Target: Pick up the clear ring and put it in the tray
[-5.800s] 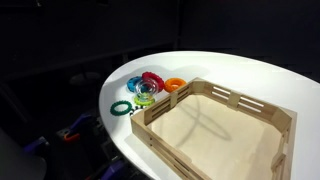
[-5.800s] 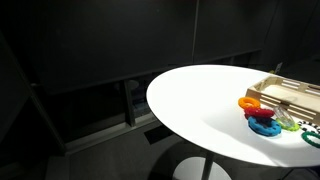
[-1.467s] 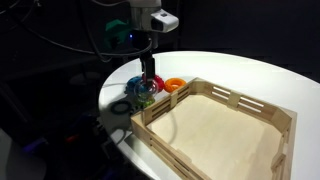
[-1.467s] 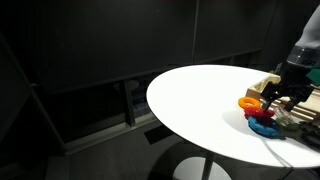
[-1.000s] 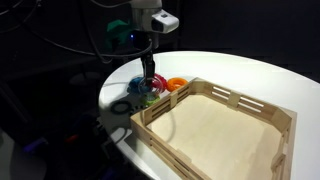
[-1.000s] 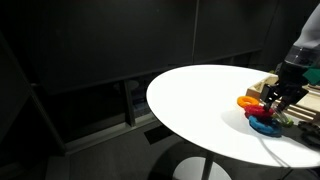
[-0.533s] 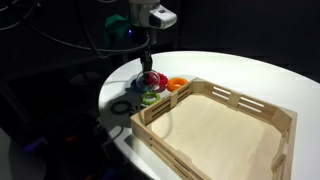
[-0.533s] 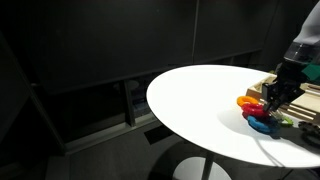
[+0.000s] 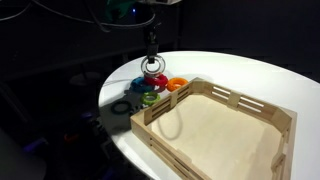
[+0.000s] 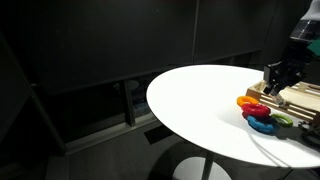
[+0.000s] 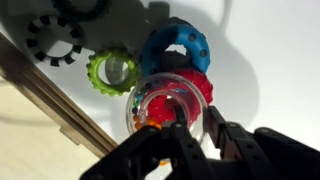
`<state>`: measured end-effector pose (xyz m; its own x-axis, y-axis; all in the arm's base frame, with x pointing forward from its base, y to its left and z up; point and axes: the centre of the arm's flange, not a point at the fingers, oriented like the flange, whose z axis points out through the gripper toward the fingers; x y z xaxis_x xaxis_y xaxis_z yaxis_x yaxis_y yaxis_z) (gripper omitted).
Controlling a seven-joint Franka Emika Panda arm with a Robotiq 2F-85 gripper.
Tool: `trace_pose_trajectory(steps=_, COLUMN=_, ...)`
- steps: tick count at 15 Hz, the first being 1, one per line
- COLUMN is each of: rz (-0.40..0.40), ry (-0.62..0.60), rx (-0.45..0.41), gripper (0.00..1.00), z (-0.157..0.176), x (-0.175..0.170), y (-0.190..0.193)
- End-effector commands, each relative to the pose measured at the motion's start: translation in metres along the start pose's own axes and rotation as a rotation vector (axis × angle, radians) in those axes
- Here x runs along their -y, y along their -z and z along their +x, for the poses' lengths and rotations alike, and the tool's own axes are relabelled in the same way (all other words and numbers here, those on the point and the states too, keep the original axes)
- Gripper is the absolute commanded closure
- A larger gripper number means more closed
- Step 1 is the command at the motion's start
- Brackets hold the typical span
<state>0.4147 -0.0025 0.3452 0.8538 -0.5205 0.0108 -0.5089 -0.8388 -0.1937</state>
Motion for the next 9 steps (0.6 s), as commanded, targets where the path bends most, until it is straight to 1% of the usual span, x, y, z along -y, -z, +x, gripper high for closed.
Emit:
trace_pose_trajectory(steps=1, rz=0.000, ry=-0.083, rx=-0.030, gripper=0.92, z=0.020, x=-0.014, y=0.033)
trace_pose_trajectory(steps=5, rz=0.002, ry=-0.185, rx=-0.070, gripper=0.92, z=0.047, x=-0.040, y=0.050)
trace_pose_trajectory(steps=9, rz=0.007, ry=-0.286, rx=-0.100, gripper=0.92, z=0.066, x=-0.068, y=0.057)
